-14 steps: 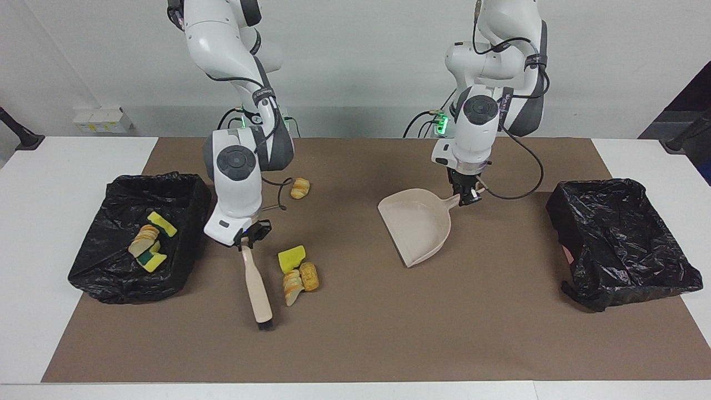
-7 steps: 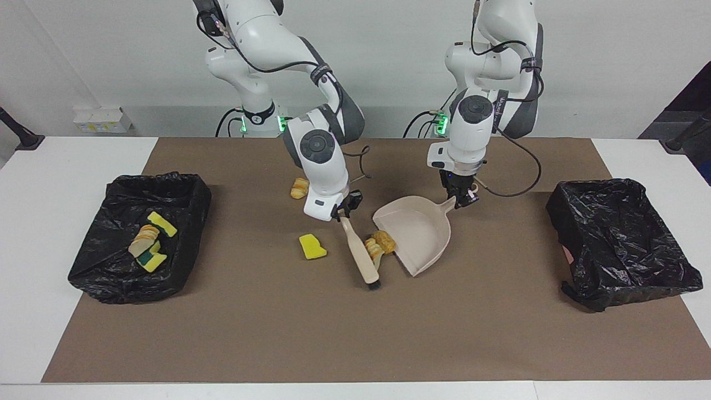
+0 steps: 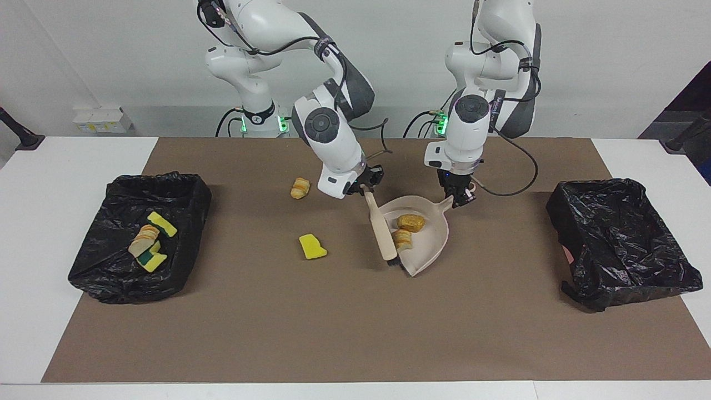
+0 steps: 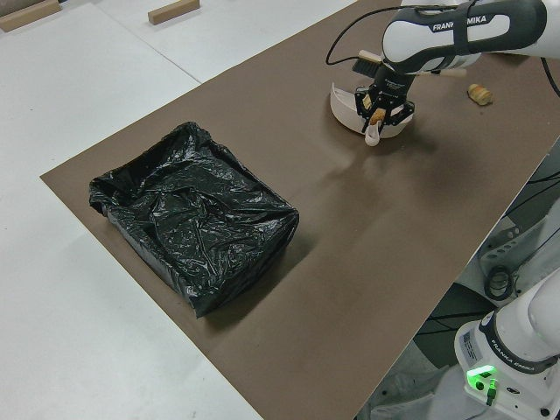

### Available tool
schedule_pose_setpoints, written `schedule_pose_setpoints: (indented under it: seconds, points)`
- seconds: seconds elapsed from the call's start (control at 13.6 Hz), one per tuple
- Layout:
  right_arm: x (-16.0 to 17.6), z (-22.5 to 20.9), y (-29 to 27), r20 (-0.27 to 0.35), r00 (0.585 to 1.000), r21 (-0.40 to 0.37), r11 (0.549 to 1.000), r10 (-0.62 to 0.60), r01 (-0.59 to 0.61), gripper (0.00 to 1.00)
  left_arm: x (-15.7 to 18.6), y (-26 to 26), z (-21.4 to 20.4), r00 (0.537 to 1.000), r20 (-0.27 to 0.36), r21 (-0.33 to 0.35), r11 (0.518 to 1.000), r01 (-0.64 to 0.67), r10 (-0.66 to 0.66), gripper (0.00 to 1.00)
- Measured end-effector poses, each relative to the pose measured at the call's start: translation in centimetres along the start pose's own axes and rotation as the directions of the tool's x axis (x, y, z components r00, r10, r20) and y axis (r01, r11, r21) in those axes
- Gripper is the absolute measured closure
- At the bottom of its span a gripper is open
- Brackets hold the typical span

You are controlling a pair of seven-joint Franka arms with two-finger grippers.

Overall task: Sweep and dump trash in bin
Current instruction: 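Push the bread pieces into the dustpan held by the left gripper, then move the brush back behind the sponge and bread with the right gripper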

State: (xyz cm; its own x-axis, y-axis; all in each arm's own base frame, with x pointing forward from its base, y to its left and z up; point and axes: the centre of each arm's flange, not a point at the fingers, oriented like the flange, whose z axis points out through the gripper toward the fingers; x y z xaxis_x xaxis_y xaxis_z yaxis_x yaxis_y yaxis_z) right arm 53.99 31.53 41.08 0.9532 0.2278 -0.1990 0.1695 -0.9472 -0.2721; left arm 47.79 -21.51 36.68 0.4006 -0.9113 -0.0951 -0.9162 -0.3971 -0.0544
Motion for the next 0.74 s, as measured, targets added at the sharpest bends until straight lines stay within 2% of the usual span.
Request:
schedule_pose_setpoints:
  seconds: [0.22, 0.44, 0.59, 0.74]
  points:
    - [0.1, -2.0, 5.7, 0.019, 0.998, -0.14, 0.989, 0.058, -0.055, 0.74, -0.3, 0.4, 0.4, 1.0, 0.013, -0.06, 0.998, 0.0, 0.001, 0.69]
    - [-1.3, -2.5, 8.6, 0.07, 0.971, -0.241, 0.948, 0.229, -0.207, 0.74, -0.4, 0.6, 0.5, 1.0, 0.01, -0.09, 0.996, -0.013, 0.014, 0.69]
    - [-2.9, -1.8, 8.3, 0.044, 0.925, -0.304, 0.887, 0.377, -0.347, 0.74, -0.5, 0.6, 0.5, 0.999, 0.01, -0.092, 0.995, -0.031, 0.032, 0.69]
    - [-5.0, -0.6, 7.5, -0.012, 0.837, -0.346, 0.783, 0.548, -0.517, 0.74, -0.6, 0.6, 0.6, 0.999, 0.015, -0.099, 0.994, -0.038, 0.04, 0.69]
